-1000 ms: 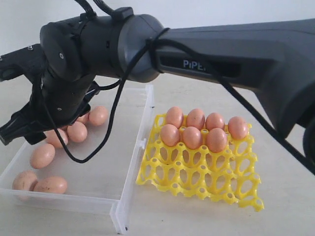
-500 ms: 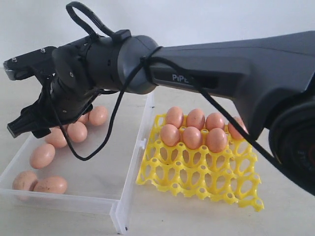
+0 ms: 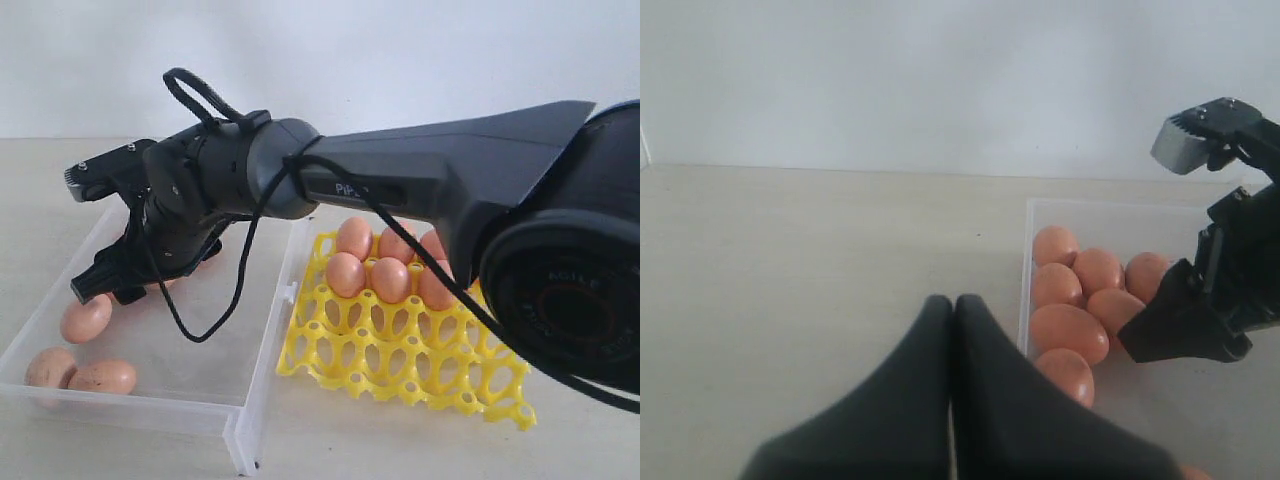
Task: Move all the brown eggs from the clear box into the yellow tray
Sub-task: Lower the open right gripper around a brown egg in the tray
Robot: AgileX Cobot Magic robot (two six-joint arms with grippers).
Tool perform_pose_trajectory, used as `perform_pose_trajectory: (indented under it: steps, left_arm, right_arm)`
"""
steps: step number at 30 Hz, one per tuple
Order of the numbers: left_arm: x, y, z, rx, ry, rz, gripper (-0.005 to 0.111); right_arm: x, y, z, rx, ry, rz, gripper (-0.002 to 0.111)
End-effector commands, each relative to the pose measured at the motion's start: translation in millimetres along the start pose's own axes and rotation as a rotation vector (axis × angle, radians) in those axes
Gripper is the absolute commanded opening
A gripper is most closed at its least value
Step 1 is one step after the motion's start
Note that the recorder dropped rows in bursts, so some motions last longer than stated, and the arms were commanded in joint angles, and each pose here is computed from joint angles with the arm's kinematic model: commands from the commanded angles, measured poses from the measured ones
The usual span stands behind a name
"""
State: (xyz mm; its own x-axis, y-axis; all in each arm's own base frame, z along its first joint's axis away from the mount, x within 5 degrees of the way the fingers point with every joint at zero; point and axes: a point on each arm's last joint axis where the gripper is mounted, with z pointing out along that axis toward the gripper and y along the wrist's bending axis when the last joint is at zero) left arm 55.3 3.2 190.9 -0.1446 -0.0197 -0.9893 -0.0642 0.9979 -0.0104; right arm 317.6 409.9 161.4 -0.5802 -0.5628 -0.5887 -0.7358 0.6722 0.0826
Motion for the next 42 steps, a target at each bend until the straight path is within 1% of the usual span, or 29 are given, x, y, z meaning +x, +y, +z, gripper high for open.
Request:
perform_pose_trajectory:
  steps: [1,4,11,20,26,33,39,42]
  left_arm:
    - [-1.3,-0.1,-0.1,0.000,-0.001,-0.005,-0.004]
    - [-1.3,-0.1,-0.1,0.000,-0.001,-0.005,-0.004]
    - [-1.3,-0.1,-0.1,0.000,-0.001,-0.005,-0.004]
    - [-1.3,-0.1,-0.1,0.000,-0.001,-0.005,-0.004]
    - [-1.3,-0.1,-0.1,0.000,-0.001,-0.005,-0.004]
    - [-1.3,-0.1,-0.1,0.000,-0.001,-0.005,-0.004]
    - [-1.3,-0.1,-0.1,0.000,-0.001,-0.005,-0.004]
    - [-1.3,-0.1,-0.1,0.000,-0.001,-0.005,-0.004]
  right_arm:
    - [-8.3,-5.4,-2.5,0.008,-0.069,-0.006,0.065]
    - [-15.7,-14.5,-3.4,0.016,-0.142,0.004,0.065]
    - [-19.8,-25.6,0.1,0.034,-0.202,-0.036,0.065]
    - [-6.9,-29.0,21.6,0.034,-0.163,-0.021,0.065]
    - [-8.1,-29.2,25.5,0.034,-0.193,-0.028,0.065]
    - [-11.6,-29.3,35.8,0.036,-0.121,-0.027,0.065]
    - [-4.3,-29.9,40.8,0.039,-0.025,-0.025,0.065]
    - [-3.7,-30.0,40.8,0.041,-0.019,-0.027,0.065]
